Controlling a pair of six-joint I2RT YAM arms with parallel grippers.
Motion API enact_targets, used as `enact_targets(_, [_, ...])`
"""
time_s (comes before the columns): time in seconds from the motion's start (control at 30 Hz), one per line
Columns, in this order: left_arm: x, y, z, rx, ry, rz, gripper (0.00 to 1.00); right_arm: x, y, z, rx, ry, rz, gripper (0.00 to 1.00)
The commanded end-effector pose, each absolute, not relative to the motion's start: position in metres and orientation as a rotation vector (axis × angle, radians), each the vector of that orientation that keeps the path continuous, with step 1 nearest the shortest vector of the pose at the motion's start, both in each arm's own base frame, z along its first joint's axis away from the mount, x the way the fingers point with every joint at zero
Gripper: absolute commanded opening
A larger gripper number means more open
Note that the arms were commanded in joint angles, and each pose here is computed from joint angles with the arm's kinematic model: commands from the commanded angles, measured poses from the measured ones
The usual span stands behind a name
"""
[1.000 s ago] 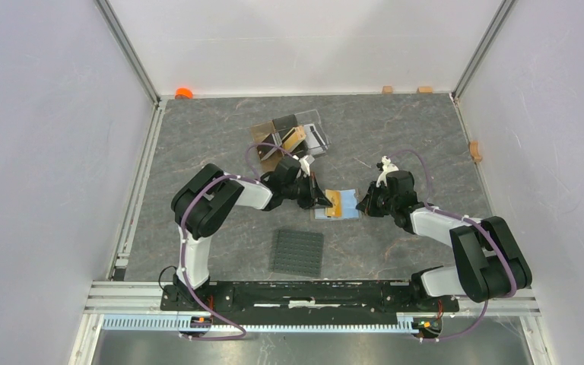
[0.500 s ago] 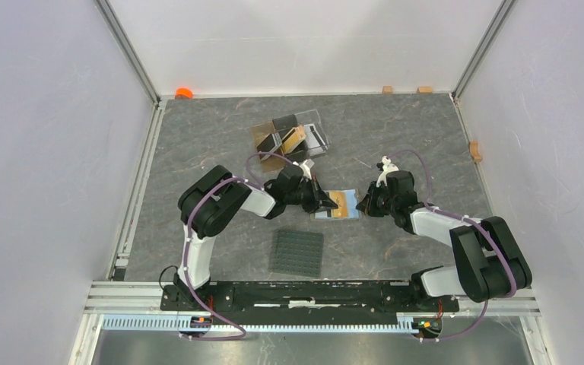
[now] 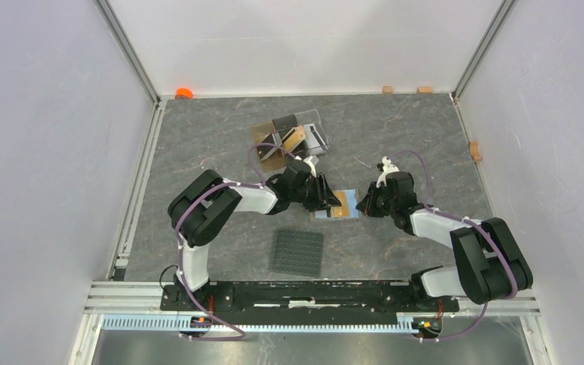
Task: Put the credit cards into the card holder
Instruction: Insert the credit card into the card holder.
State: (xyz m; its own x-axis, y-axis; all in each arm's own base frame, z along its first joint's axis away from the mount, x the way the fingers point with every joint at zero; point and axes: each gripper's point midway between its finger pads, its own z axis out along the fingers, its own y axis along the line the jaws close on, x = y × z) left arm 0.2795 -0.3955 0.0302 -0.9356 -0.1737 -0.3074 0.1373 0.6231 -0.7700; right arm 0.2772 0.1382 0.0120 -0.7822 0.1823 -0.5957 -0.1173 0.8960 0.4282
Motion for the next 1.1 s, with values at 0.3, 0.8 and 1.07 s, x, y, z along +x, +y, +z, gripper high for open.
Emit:
enact_targets(0.3, [0.265,-0.351,-0.012,0.071,2.677,-0.881,0.51,0.239,0.115,-0.029,0.056,2.591,0.449,0.00])
enact_targets(0.8, [0.278,-0.408,0.006,0.144,2.595,-1.095,0.48,0.238,0.117,-0.031,0.043,2.596,0.461,0.00])
enact_targets(1.07, [0.273,-0.415,0.030,0.187,2.535,-1.152,0.51,0.245,0.122,-0.017,0.038,2.550,0.494,0.00])
